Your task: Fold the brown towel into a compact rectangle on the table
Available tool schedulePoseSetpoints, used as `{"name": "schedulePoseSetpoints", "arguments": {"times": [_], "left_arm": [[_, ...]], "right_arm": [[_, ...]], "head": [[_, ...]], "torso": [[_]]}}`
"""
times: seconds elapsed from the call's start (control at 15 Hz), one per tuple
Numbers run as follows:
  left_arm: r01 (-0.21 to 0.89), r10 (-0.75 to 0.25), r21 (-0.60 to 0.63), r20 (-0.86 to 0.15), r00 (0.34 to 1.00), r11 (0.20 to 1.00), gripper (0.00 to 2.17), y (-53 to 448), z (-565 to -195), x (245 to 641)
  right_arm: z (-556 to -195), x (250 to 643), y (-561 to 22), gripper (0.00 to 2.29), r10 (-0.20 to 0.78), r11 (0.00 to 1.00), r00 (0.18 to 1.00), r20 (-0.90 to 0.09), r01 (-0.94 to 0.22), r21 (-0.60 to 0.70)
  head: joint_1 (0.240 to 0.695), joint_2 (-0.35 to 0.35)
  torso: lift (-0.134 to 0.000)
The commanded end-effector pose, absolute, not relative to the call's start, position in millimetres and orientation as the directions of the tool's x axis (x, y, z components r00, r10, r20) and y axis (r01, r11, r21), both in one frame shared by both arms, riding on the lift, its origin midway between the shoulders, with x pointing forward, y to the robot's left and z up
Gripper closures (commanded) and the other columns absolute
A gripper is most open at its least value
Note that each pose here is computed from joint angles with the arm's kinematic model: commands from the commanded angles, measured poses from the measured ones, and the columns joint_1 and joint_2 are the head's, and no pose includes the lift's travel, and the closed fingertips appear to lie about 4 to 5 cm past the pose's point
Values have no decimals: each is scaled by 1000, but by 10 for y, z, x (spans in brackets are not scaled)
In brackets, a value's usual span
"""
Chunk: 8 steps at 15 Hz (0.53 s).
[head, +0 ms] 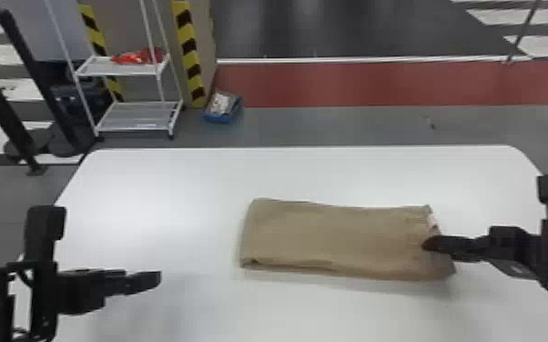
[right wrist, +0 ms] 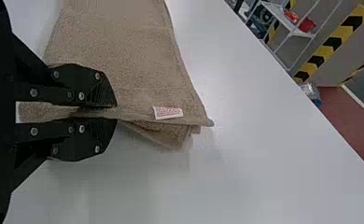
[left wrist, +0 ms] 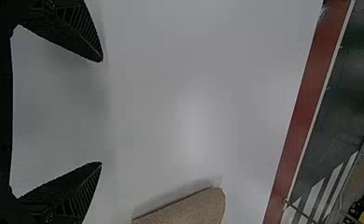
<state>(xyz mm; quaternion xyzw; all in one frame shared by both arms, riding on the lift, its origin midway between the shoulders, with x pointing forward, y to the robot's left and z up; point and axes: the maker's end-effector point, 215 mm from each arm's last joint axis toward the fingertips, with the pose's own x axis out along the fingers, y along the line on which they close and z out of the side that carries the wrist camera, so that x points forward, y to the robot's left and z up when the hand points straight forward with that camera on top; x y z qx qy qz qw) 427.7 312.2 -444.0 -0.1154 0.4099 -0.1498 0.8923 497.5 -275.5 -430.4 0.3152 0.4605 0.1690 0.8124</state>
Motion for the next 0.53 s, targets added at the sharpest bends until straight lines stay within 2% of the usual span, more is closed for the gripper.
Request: {"name": "schedulePoseSetpoints", "arguments": {"times": [0.0,0.2,0.47], "left_arm": [[168,-358,-327,-697,622,930,83,3144,-4434,4278],[168,-355,-324,-694,627,931,83,3166,-4415,4283],[182,-345,-303,-668,659,935,87,3185,-4285,4371]], "right_arm": [[-4125,5035,-2774,1696,599,685,565,-567,5,729],[-3692,5156,-3081,1696,582,635,673,-456,-26,772],[-3235,5183,-3228,1696,595,574,740,-315,-117,811]], "head": [[695,44],[695,42],[695,1]], "torso": [[-128],[-128],[-128]]}}
